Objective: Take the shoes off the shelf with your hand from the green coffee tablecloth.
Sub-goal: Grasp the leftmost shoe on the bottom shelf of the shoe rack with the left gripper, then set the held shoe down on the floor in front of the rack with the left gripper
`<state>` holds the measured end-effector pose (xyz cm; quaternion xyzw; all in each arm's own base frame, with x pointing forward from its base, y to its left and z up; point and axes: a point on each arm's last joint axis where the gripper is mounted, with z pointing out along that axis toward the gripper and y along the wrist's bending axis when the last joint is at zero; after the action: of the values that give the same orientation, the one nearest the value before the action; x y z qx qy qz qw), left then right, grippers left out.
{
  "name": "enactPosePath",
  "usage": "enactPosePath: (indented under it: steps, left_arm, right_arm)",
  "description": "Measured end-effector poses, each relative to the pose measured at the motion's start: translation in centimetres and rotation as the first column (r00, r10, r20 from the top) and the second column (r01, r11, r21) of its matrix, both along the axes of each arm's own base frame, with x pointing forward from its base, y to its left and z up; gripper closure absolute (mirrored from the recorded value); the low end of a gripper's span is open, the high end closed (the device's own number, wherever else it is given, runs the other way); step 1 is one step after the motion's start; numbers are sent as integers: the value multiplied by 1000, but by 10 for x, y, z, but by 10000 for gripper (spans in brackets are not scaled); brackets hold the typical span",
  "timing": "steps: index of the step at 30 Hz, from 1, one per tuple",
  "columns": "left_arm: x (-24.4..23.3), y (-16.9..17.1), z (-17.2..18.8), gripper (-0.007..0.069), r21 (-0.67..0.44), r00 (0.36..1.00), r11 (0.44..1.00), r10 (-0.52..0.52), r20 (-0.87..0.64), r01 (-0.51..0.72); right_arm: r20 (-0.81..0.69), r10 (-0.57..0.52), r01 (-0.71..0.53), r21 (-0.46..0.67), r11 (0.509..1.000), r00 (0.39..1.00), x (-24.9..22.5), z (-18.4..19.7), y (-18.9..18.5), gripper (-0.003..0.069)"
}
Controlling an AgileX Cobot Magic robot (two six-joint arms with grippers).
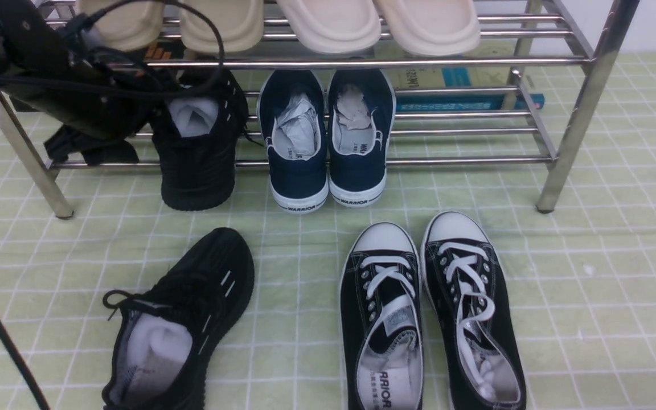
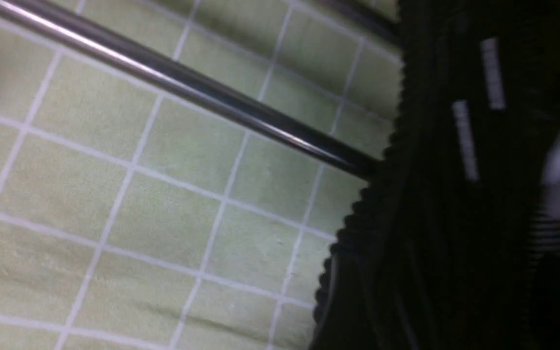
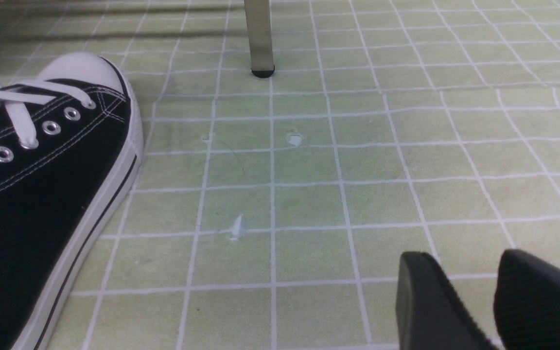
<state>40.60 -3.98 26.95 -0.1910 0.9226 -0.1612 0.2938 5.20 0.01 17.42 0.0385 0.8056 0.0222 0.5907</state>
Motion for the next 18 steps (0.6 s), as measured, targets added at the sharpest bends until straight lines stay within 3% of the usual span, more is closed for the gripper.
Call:
enactPosePath:
  steps: [7,8,9,11,12,13,14,18]
  left_arm:
    - [10,-1,-15,169,-11,1000,1000,11,0,-11]
    - [12,-1,-18,227,-16,1000,1000,16,-7,-16]
    - [12,-1,-19,235,-18,1000,1000,16,-8,-16]
    - [13,-2,-21,389,-23,1000,1000,18,-12,-18]
    - [13,-2,-21,402,-23,1000,1000,18,-12,-18]
    - [12,-2,-21,504,-21,1000,1000,13,-15,-14]
    - [12,-2,-21,559,-19,1000,1000,10,-20,-10]
    - [3,-2,-12,596,-12,999,1000,-10,-51,9]
  right_arm:
    - [0,0,0,-1,1000,1000,0,0,0,421]
    - [0,0,0,-1,1000,1000,0,0,0,421]
    - [0,0,0,-1,1000,1000,0,0,0,421]
    - [0,0,0,-1,1000,1000,0,0,0,421]
    - [0,0,0,-1,1000,1000,0,0,0,421]
    - [0,0,0,-1,1000,1000,0,0,0,421]
    - [0,0,0,-1,1000,1000,0,0,0,421]
    - [0,0,0,-1,1000,1000,0,0,0,421]
